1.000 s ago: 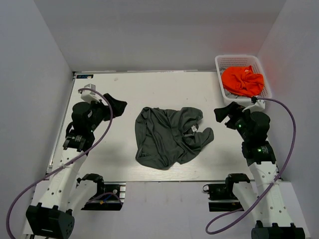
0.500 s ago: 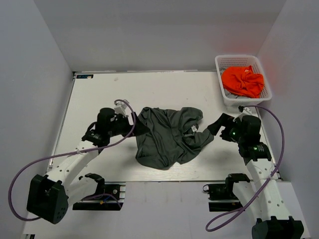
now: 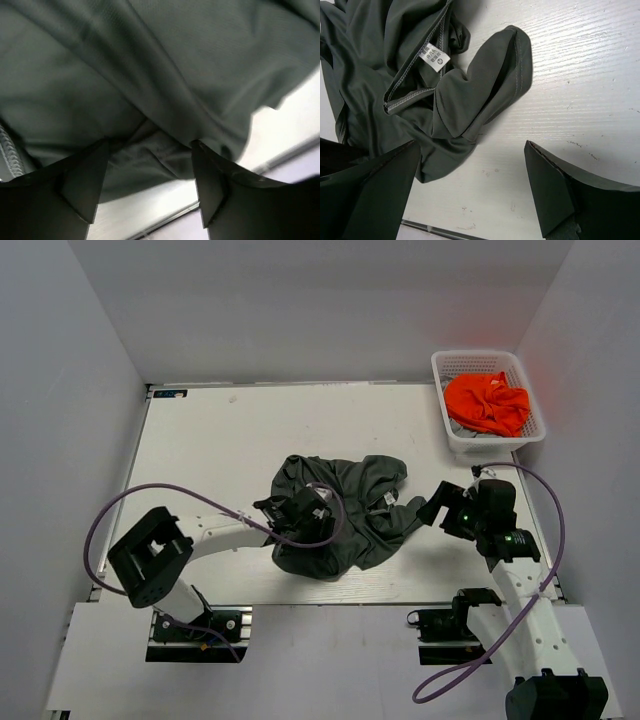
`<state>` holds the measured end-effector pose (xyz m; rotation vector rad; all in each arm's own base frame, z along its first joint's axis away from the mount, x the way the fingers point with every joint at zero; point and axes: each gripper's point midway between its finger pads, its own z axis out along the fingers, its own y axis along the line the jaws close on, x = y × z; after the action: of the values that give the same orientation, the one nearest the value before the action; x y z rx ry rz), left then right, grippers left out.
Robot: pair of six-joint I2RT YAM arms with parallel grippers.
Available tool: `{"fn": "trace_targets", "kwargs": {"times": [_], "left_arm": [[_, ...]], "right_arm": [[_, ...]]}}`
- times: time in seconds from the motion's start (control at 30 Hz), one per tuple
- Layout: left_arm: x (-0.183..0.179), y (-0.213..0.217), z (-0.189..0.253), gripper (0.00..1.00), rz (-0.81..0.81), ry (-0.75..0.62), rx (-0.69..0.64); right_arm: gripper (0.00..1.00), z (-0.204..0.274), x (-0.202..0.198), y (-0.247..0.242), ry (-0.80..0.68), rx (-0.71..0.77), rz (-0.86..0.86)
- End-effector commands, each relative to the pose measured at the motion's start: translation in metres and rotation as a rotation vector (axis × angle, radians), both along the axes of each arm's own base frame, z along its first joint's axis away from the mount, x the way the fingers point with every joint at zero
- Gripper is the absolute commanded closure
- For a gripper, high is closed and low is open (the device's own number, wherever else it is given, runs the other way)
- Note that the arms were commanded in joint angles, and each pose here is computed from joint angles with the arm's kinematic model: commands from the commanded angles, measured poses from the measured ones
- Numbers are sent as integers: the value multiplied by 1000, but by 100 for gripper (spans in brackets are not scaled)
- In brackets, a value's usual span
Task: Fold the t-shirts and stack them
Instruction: Flatten out the tshirt
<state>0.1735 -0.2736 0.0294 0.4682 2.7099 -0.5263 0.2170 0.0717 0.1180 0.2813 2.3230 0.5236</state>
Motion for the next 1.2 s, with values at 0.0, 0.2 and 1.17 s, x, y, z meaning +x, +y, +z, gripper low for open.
{"fn": "trace_targets", "kwargs": {"times": [0.0,0.2,1.17], "left_arm": [[16,-5,14,26,16,-111,61],[7,0,1,50,3,-114,160],[8,21,112,100,232,-361,-133]], "right_arm": [[10,-2,0,-4,0,-22,-14],[10,-4,0,-10,16,-41,-50],[39,-66,-4,33,215,-45,127]]}}
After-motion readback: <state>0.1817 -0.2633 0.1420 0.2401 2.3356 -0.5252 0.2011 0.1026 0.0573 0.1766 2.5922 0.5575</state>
